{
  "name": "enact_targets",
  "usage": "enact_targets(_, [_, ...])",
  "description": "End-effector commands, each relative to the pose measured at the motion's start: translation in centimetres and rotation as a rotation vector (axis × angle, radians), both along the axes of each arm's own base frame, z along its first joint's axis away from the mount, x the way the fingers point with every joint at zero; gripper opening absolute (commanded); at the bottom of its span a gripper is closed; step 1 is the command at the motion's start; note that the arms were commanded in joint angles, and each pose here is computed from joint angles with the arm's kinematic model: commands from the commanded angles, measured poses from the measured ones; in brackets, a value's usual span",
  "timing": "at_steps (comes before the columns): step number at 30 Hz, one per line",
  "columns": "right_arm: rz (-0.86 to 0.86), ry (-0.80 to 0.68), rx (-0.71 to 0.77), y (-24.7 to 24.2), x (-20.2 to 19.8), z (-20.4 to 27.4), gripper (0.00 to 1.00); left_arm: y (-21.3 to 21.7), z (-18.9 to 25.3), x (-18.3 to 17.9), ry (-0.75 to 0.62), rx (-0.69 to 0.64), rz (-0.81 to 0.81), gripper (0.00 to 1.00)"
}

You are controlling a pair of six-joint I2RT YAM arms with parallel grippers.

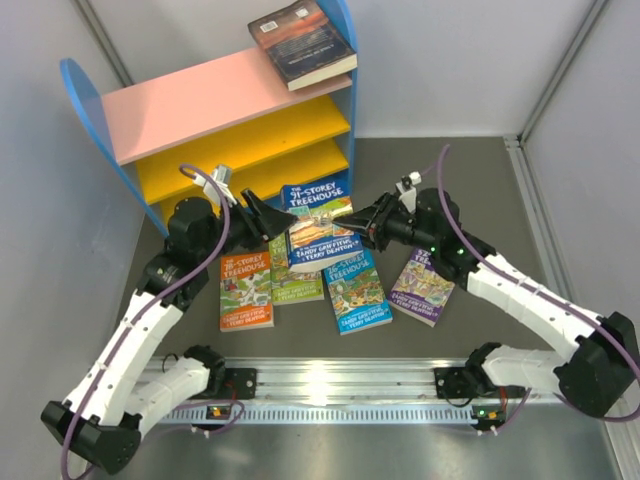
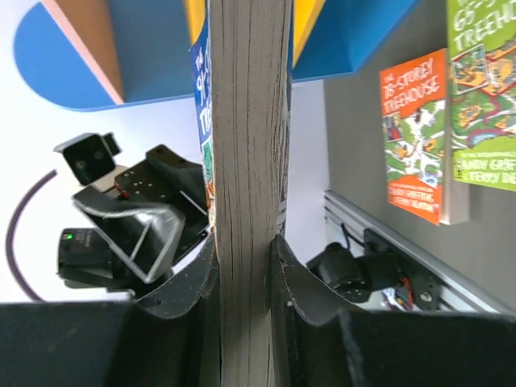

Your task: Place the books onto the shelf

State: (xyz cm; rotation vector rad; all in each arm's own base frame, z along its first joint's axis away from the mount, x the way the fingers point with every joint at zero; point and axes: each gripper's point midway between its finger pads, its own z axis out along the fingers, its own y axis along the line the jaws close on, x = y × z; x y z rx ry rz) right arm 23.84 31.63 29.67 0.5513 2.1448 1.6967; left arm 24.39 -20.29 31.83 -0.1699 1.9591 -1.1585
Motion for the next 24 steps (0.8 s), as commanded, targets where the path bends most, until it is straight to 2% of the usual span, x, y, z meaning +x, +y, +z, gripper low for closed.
enact_targets(1, [0.060,-0.127,0.264,1.4,-0.7,7.4,0.00,-1.7,1.8,-1.4,-0.013,-0.091,-0.099,0.58])
enact_targets(3, [0.079,-0.146,0.317,1.6,-1.0,8.0,0.00,-1.7,2.3,-1.5,-0.016,-0.094,-0.101,0.56])
enact_targets(6, [0.101,-0.143,0.380,1.8,-1.5,8.4,0.00,-1.5,2.6,-1.4,-0.004,-0.082,-0.087,0.60])
enact_targets(9, [0.120,-0.138,0.444,1.4,-1.7,9.3,0.00,-1.4,2.7,-0.9,0.019,-0.087,-0.060,0.68])
enact_targets(11, [0.154,-0.115,0.472,1.4,-2.1,9.9,0.00,-1.3,2.6,-0.7,0.038,-0.097,-0.037,0.80])
enact_targets(15, [0.192,-0.109,0.530,1.3,-2.6,11.7,0.00,-0.5,3.3,-0.9,0.046,-0.098,0.005,0.83])
enact_targets(23, [0.259,-0.112,0.631,0.3,-3.4,14.7,0.00,-0.6,3.6,-1.1,0.117,-0.091,0.023,0.76])
enact_targets(24, [0.263,-0.111,0.623,0.3,-3.4,14.6,0.00,-0.5,3.9,-1.0,0.112,-0.096,0.032,0.67])
